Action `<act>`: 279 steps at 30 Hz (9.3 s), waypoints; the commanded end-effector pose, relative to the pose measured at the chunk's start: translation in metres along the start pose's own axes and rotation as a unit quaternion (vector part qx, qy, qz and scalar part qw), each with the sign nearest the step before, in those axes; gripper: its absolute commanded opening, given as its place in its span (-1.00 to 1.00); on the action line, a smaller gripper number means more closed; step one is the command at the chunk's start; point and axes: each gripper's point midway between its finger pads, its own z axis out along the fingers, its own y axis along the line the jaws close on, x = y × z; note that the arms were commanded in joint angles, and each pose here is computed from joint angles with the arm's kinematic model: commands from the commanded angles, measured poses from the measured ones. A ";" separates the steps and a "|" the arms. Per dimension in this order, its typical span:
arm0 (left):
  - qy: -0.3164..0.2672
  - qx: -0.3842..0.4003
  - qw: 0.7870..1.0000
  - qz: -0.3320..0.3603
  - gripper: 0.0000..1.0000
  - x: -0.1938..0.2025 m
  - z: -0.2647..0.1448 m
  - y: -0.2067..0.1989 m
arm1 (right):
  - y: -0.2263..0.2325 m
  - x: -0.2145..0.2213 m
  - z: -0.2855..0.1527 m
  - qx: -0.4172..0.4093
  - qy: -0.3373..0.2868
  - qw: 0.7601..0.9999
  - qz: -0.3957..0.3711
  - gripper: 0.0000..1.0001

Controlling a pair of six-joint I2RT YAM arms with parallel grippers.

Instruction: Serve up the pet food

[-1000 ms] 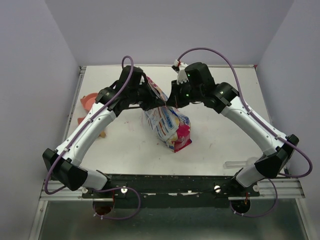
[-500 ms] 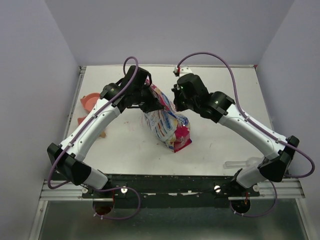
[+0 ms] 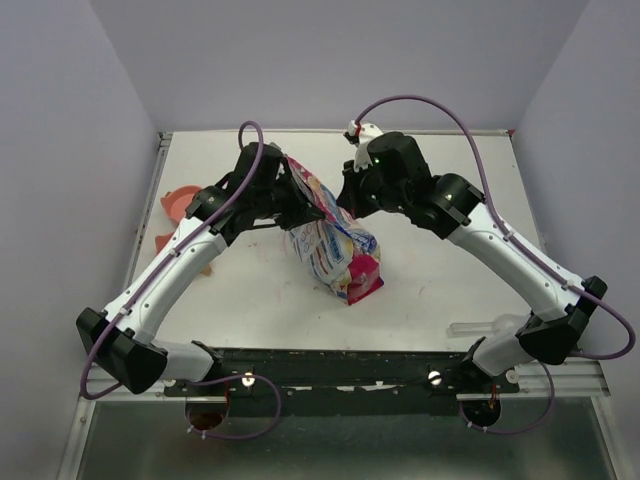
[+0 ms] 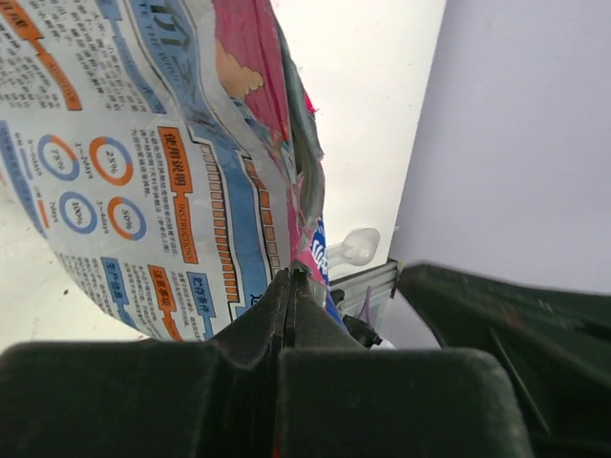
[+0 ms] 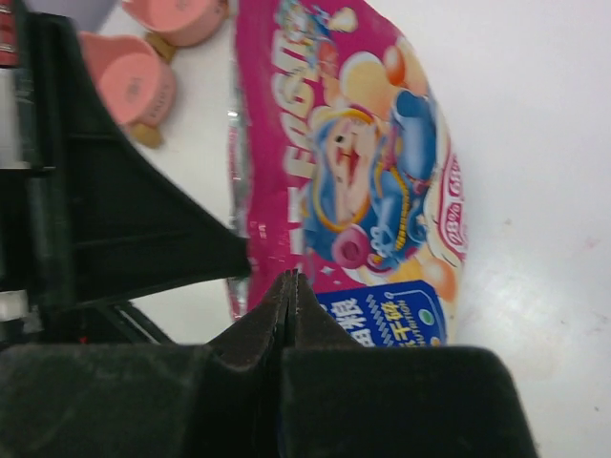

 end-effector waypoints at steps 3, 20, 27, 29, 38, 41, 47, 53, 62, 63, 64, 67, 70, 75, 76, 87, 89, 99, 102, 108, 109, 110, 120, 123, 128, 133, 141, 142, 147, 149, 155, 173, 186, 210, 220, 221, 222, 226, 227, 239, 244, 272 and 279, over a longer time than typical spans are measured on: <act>0.000 0.055 0.998 0.031 -1.00 -0.001 0.000 -0.018 | 0.039 -0.001 -0.018 -0.111 0.019 0.994 -0.012 -0.75; 0.016 0.015 1.000 -0.003 -1.00 0.005 0.008 0.001 | 0.025 -0.028 0.023 -0.040 -0.003 0.997 0.059 -0.38; 0.016 0.012 1.000 -0.003 -1.00 0.005 0.007 0.003 | 0.009 -0.038 0.036 0.005 -0.019 0.999 0.040 -0.37; 0.016 0.010 1.000 -0.004 -1.00 0.005 0.007 0.005 | 0.012 -0.044 0.035 -0.001 -0.024 0.999 0.039 -0.37; 0.017 0.011 1.000 -0.005 -1.00 0.006 0.008 0.004 | 0.013 -0.044 0.045 0.000 -0.020 1.000 0.023 -0.35; 0.018 0.011 1.000 -0.006 -1.00 0.005 0.009 0.004 | 0.016 -0.040 0.049 -0.011 -0.013 1.000 0.020 -0.36; 0.019 0.012 1.000 -0.004 -1.00 0.005 0.009 0.002 | 0.015 -0.033 0.054 -0.009 -0.006 1.000 0.016 -0.37; 0.021 0.009 1.000 -0.006 -1.00 0.005 0.009 0.003 | 0.000 -0.027 0.062 0.026 0.000 1.000 -0.014 -0.51; 0.025 0.006 1.000 -0.008 -1.00 0.005 0.010 0.001 | -0.018 -0.013 0.071 0.071 0.010 0.996 -0.062 -0.55; 0.026 0.006 1.000 -0.009 -1.00 0.005 0.011 0.002 | -0.018 -0.009 0.072 0.070 0.014 0.995 -0.066 -0.54; 0.026 0.005 1.000 -0.009 -1.00 0.006 0.011 0.002 | -0.018 -0.007 0.075 0.066 0.018 0.995 -0.068 -0.54; 0.031 0.005 0.999 -0.012 -1.00 0.007 0.013 0.002 | -0.016 0.004 0.082 0.065 0.030 0.995 -0.072 -0.56; 0.027 0.009 1.000 -0.010 -1.00 0.005 0.010 0.000 | -0.013 0.010 0.084 0.057 0.036 0.995 -0.067 -0.67; 0.002 0.020 1.000 -0.002 -1.00 -0.006 -0.008 0.001 | 0.017 0.004 0.077 -0.024 0.023 0.999 -0.036 -0.99; -0.008 0.021 1.000 -0.004 -0.83 -0.010 -0.013 0.003 | 0.023 0.005 0.076 -0.039 0.023 0.999 -0.030 -0.99; -0.076 0.028 0.994 -0.070 0.25 -0.044 -0.036 0.019 | 0.033 0.006 0.074 -0.066 0.024 0.997 -0.018 -0.99; -0.072 0.026 0.995 -0.068 0.34 -0.051 -0.034 0.009 | 0.032 0.006 0.075 -0.063 0.024 0.998 -0.019 -0.99; -0.058 -0.016 0.994 -0.092 0.15 -0.058 -0.013 0.014 | 0.033 -0.003 0.070 -0.063 0.016 0.998 -0.018 -0.99; -0.055 -0.022 0.994 -0.096 0.04 -0.056 -0.008 0.020 | 0.035 -0.004 0.069 -0.064 0.015 0.998 -0.018 -0.99; -0.047 -0.038 0.993 -0.096 0.02 -0.057 0.006 0.026 | 0.035 -0.005 0.068 -0.067 0.017 0.998 -0.016 -0.99; -0.046 -0.040 0.994 -0.096 0.02 -0.057 0.008 0.026 | 0.036 -0.005 0.067 -0.067 0.016 0.997 -0.017 -0.99; -0.044 -0.042 0.993 -0.097 0.04 -0.057 0.010 0.027 | 0.036 -0.006 0.067 -0.067 0.017 0.997 -0.017 -0.99; -0.027 -0.064 0.993 -0.097 0.02 -0.050 0.026 0.031 | 0.041 -0.010 0.064 -0.076 0.016 0.997 -0.011 -0.99; -0.020 -0.067 0.993 -0.095 0.00 -0.048 0.035 0.031 | 0.039 -0.008 0.066 -0.071 0.022 0.997 -0.008 -0.99; -0.026 -0.067 0.995 -0.074 0.12 -0.050 0.041 0.029 | 0.037 -0.007 0.065 -0.066 0.018 0.998 -0.002 -0.99; -0.034 -0.073 0.995 -0.050 -0.59 -0.054 0.042 0.031 | 0.029 -0.013 0.062 -0.043 0.008 0.999 -0.006 -0.99; -0.039 -0.136 0.990 0.012 -1.00 -0.058 0.013 0.045 | -0.038 -0.021 0.048 0.115 -0.016 0.993 -0.017 -0.99; -0.043 -0.137 0.990 0.017 -1.00 -0.058 0.006 0.045 | -0.050 -0.019 0.045 0.133 -0.015 0.991 -0.016 -0.99; -0.045 -0.114 0.991 0.061 -1.00 -0.052 -0.021 0.041 | -0.095 -0.018 0.031 0.171 -0.017 0.985 -0.008 -0.99; -0.033 -0.102 0.991 0.078 -1.00 -0.047 -0.028 0.038 | -0.098 -0.018 0.026 0.168 -0.016 0.985 -0.023 -0.99; -0.008 -0.046 0.994 0.103 -1.00 -0.036 -0.034 0.020 | -0.058 -0.016 0.029 0.061 0.008 0.998 -0.018 -0.99; 0.009 0.020 0.997 0.071 -1.00 -0.035 -0.041 -0.019 | -0.033 0.060 0.018 0.075 0.129 0.989 0.015 -0.25; 0.013 -0.021 0.997 0.069 -1.00 -0.027 -0.042 0.005 | -0.015 0.018 0.019 0.034 0.068 0.997 0.009 -0.99; 0.062 -0.055 0.994 0.073 -0.15 -0.002 0.003 0.003 | -0.003 -0.043 0.000 0.015 -0.027 0.999 0.014 -0.99; 0.010 -0.012 0.987 0.163 -1.00 -0.046 -0.040 -0.042 | -0.088 -0.059 -0.013 0.152 -0.039 0.987 0.042 -0.99; 0.005 -0.003 0.987 0.163 -1.00 -0.048 -0.045 -0.046 | -0.096 -0.057 -0.011 0.145 -0.033 0.988 0.052 -0.99; 0.003 0.005 0.987 0.163 -1.00 -0.050 -0.049 -0.048 | -0.105 -0.057 -0.009 0.143 -0.029 0.987 0.061 -0.99; -0.001 0.011 0.989 0.147 -1.00 -0.059 -0.056 -0.040 | -0.112 -0.057 -0.005 0.137 -0.018 0.989 0.056 -0.99; -0.001 0.009 0.990 0.140 -1.00 -0.062 -0.057 -0.037 | -0.113 -0.058 -0.005 0.138 -0.017 0.989 0.056 -0.99; -0.016 0.072 0.990 0.121 -1.00 -0.101 -0.066 -0.089 | -0.115 -0.100 0.000 0.143 -0.044 0.985 0.083 -0.99; 0.009 0.050 0.997 0.063 -1.00 -0.096 -0.033 -0.050 | -0.116 -0.071 0.027 0.140 0.006 0.986 0.089 -0.99; -0.053 0.017 0.989 0.140 0.64 -0.094 -0.077 -0.015 | -0.099 -0.074 0.054 0.087 0.023 0.992 0.090 0.13; -0.030 0.018 0.988 0.151 0.69 -0.072 -0.087 -0.009 | -0.095 -0.109 0.014 0.094 -0.032 0.989 0.113 0.79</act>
